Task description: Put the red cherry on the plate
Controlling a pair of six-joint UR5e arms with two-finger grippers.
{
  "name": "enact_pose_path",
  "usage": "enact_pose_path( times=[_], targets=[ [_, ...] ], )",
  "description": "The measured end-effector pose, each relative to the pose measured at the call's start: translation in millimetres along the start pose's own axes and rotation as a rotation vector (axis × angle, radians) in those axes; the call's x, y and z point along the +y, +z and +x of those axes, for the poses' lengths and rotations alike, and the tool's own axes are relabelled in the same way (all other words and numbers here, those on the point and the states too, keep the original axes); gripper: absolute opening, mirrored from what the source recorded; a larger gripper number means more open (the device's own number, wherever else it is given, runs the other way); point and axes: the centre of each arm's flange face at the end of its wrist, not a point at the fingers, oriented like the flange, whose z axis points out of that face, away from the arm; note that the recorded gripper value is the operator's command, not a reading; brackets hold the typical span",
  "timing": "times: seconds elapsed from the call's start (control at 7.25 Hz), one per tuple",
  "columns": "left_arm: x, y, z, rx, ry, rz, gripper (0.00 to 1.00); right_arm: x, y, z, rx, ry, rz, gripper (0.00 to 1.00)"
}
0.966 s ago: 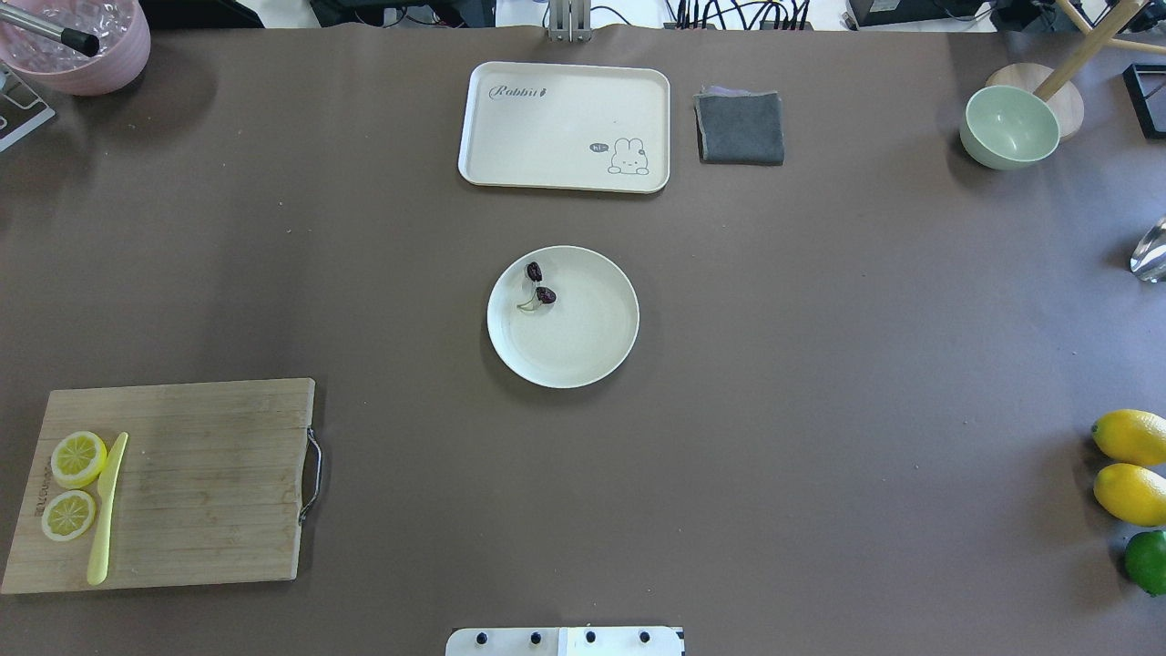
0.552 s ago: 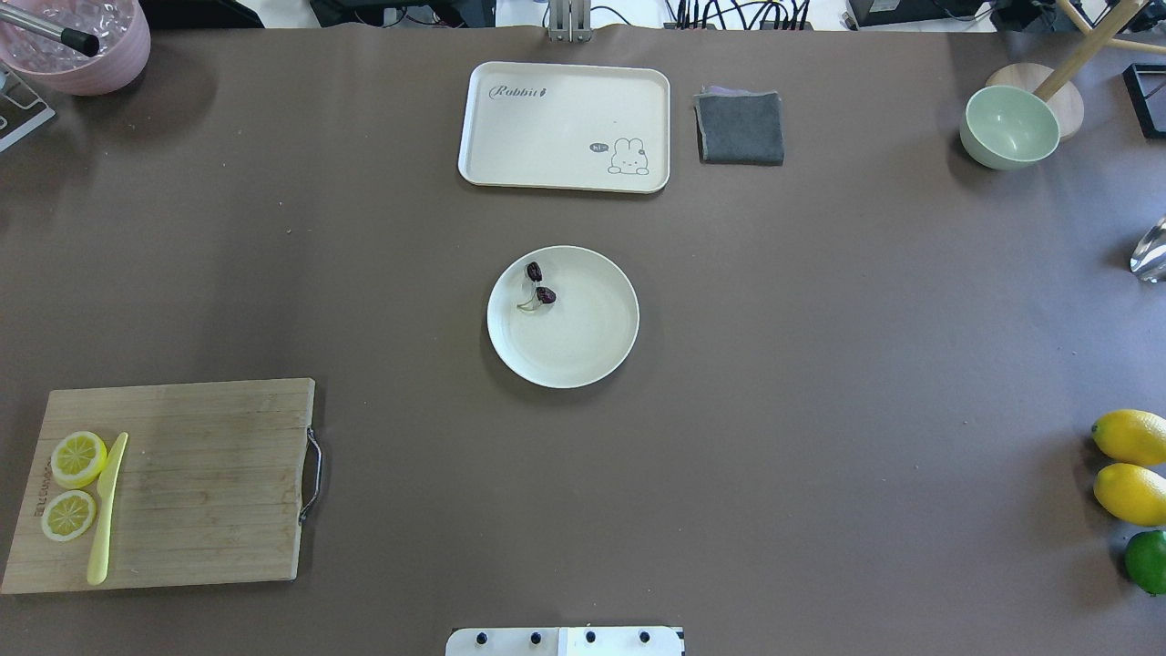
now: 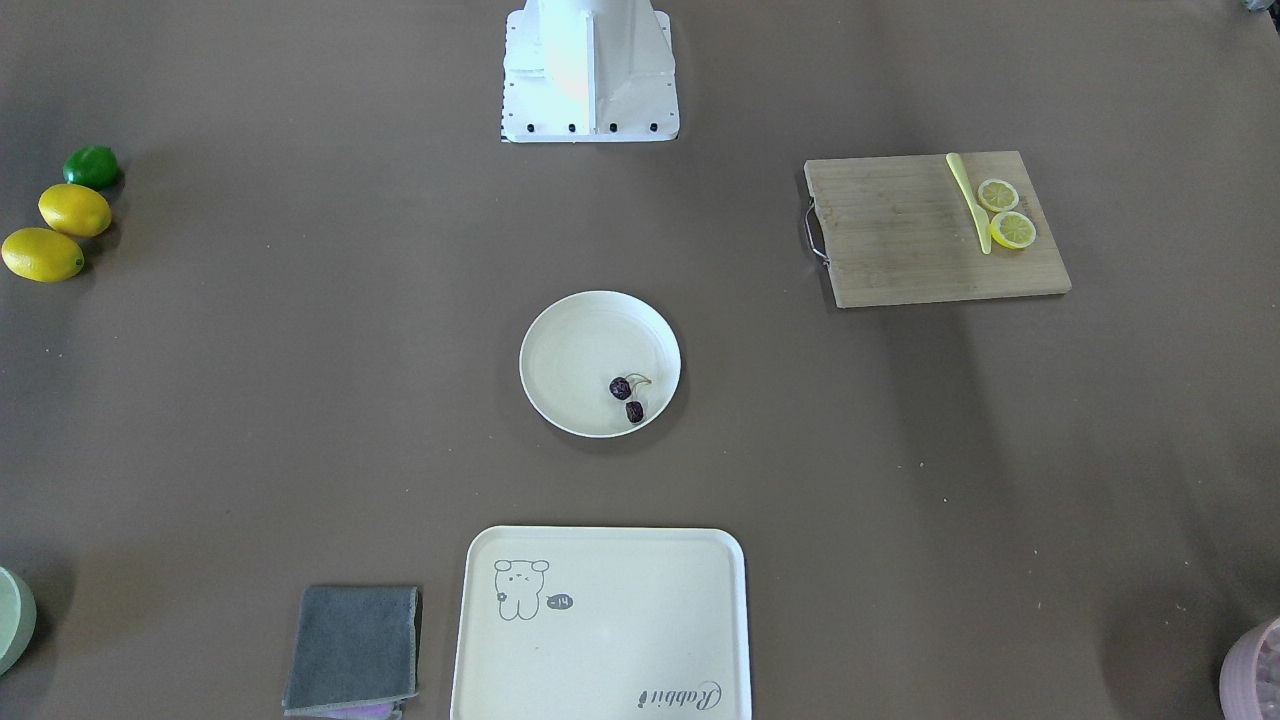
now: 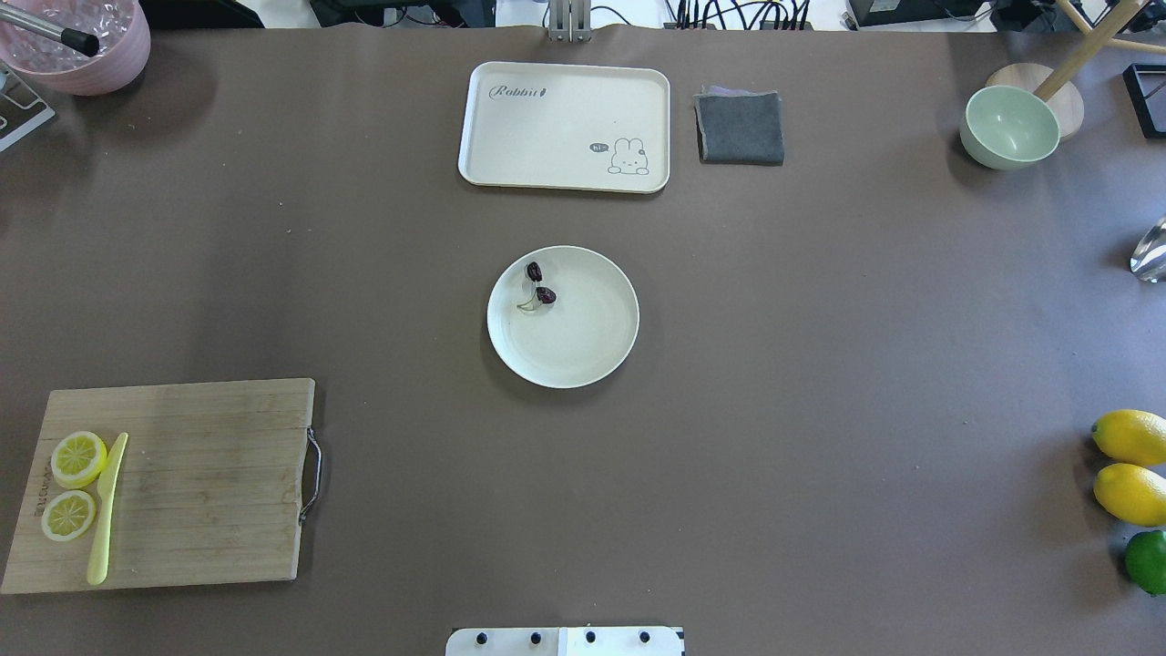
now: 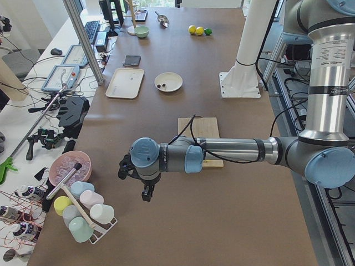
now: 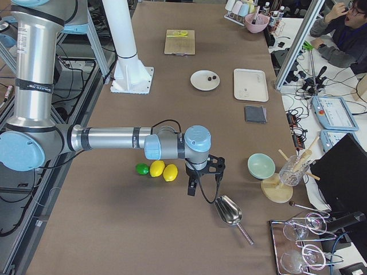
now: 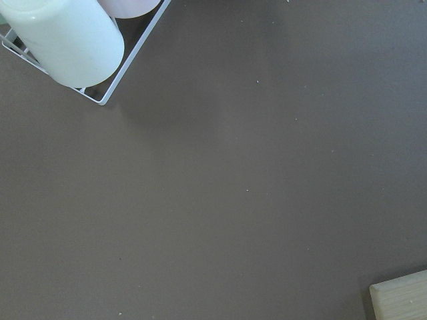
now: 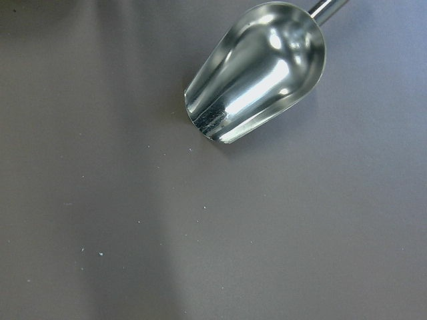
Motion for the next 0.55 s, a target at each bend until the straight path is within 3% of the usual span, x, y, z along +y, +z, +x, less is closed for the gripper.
enact_pose_path(
  times=[0.55],
  targets=[
    [-0.2,-1.2,1.0,-0.001,0.002,0.002,0.98,-1.3,-0.8,-1.5,-0.002,-0.002,0.002,1.0]
  ],
)
